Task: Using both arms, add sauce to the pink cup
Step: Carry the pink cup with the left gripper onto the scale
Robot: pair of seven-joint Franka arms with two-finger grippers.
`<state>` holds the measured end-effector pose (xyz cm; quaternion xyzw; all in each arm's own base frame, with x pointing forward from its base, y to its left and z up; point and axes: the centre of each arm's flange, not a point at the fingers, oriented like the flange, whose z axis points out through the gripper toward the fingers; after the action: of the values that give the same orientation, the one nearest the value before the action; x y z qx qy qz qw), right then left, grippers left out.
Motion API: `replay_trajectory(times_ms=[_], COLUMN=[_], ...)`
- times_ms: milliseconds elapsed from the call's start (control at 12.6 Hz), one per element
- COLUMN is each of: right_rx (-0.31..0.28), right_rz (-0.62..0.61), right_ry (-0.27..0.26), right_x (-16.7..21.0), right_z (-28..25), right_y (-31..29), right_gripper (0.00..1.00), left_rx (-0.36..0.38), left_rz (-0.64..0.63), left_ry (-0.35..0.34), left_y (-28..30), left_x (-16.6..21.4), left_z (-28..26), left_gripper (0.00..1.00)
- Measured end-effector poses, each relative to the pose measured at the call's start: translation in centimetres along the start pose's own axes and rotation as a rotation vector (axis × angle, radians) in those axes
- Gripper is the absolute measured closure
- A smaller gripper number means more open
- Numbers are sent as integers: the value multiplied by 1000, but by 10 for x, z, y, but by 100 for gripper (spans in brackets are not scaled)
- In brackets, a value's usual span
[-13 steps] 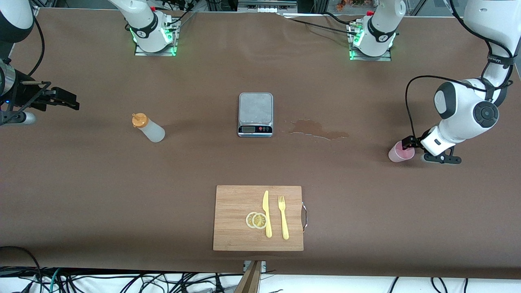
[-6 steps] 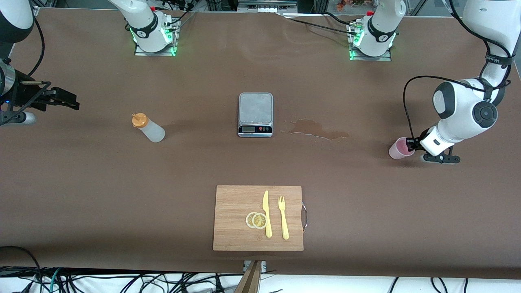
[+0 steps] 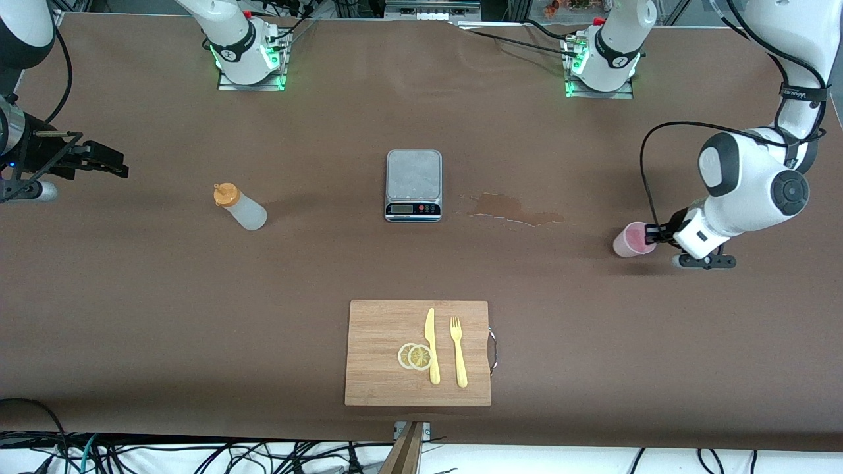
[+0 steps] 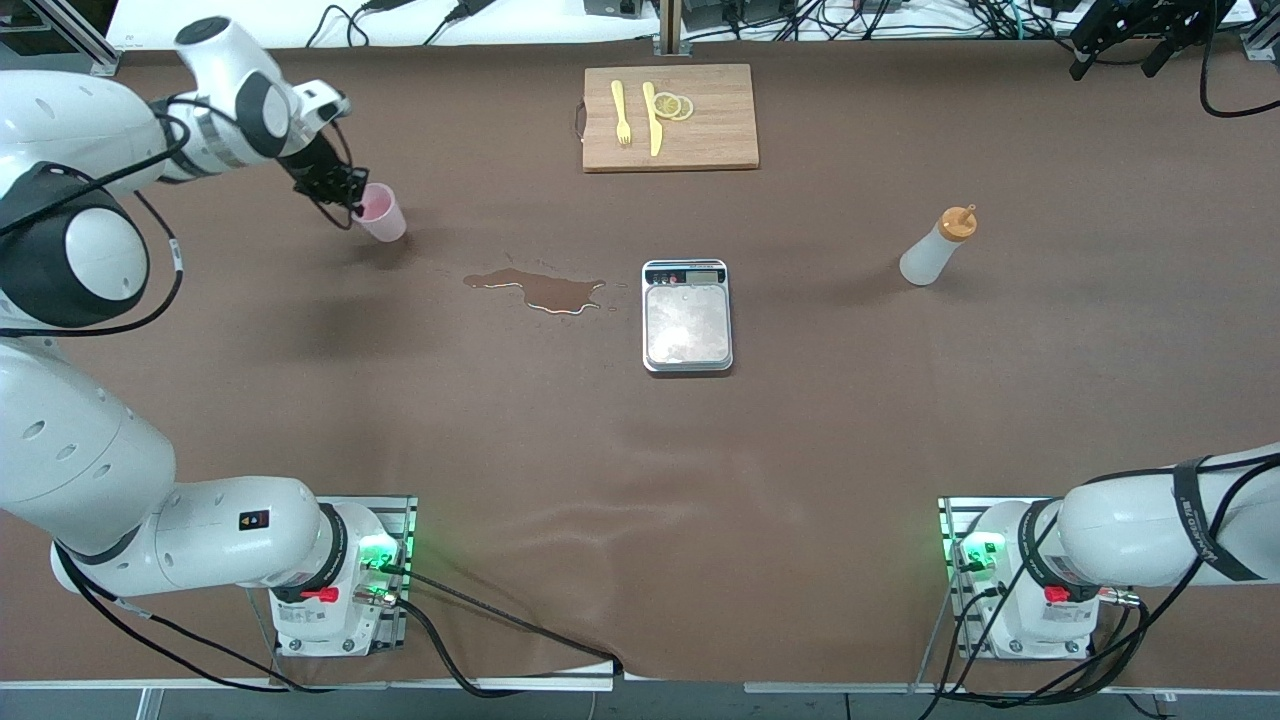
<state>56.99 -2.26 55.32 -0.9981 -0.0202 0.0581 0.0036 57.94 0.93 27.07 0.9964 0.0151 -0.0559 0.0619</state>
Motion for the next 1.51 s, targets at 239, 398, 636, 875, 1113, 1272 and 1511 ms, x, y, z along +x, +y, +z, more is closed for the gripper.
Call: replay_trajectory(times_ms=[239,398,636,875,1113,1272,1511], right_rx=[0,0,0,0,0,0,0], right_rz=[0,0,0,0,0,0,0], right_ry=[0,0,0,1,1,1,1], right_x=[0,0,0,0,0,0,0], right_z=[0,0,0,0,0,0,0], right_y=[0,0,0,0,0,0,0], right_gripper=[0,0,0,0,0,0,0], left_rx=[-27,-43,-40,-38,-39,-41,-51], left_rz=[-27,-31,-20,-74,-120,-107,-81], left_ry=[15,14,6,-13,-9,-5,9], left_y=[116,193,299,383,429,451,475], left_x=[-3,-20,-62,-117,-156,-176,-195], left_z=[-16,-17,-11,0,9,20,43], left_gripper=[96,96,96,96,96,96,96])
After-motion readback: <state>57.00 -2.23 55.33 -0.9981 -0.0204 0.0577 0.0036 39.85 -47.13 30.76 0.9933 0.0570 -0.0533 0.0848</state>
